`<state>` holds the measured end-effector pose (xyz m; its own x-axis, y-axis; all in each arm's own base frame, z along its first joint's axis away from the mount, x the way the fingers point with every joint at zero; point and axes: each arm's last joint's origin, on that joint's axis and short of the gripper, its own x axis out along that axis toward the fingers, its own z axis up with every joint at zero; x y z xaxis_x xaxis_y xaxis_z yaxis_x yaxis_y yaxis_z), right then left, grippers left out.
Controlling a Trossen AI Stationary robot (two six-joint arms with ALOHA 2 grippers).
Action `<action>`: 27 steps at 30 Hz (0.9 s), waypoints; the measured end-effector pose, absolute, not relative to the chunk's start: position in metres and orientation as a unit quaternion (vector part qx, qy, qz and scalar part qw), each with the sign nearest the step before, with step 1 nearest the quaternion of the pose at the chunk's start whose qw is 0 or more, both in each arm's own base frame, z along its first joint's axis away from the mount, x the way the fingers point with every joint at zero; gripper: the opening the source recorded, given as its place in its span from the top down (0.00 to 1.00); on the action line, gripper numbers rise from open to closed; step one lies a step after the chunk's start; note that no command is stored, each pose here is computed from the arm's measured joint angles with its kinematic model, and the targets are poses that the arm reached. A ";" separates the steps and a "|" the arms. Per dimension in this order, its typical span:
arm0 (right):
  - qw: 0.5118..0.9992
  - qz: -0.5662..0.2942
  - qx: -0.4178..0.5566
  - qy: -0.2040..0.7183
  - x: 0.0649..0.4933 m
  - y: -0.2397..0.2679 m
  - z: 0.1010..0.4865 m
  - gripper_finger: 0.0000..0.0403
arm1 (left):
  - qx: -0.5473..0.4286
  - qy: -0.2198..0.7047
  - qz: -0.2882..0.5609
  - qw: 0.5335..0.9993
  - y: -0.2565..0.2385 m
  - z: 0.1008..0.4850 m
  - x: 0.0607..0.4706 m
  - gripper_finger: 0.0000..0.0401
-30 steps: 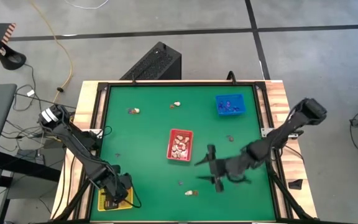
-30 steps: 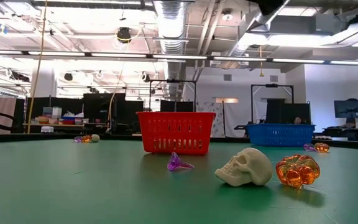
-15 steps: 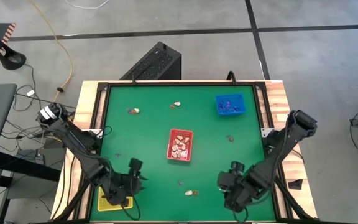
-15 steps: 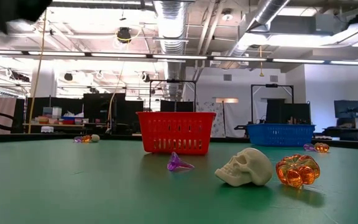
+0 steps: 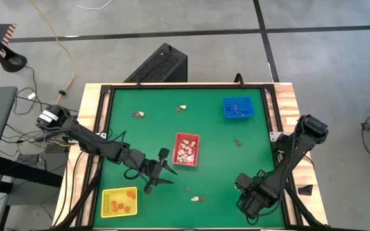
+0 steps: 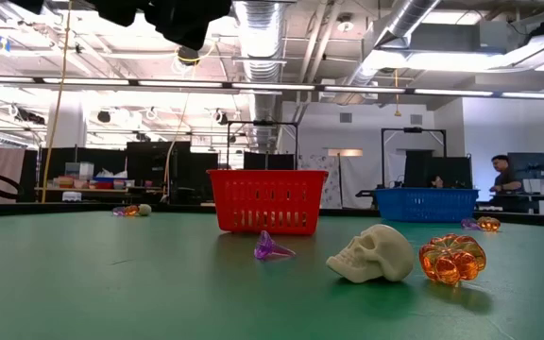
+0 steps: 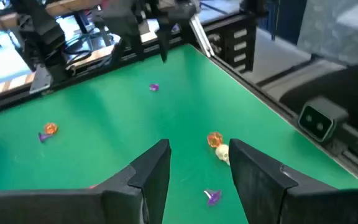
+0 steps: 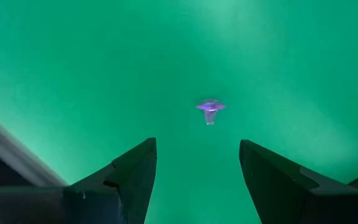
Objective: Sort Halloween decoration
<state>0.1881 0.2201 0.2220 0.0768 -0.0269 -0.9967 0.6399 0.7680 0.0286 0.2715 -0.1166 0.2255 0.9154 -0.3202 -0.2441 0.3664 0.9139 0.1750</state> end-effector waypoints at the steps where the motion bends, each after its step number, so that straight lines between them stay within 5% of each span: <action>1: 0.688 -0.253 0.249 0.633 0.187 0.219 0.217 0.36 | 0.100 0.109 -0.173 0.974 -0.113 0.227 0.271 0.62; 27: 0.707 -0.204 0.245 0.631 0.172 0.209 0.152 0.39 | 0.124 0.145 -0.170 0.967 -0.118 0.228 0.259 0.62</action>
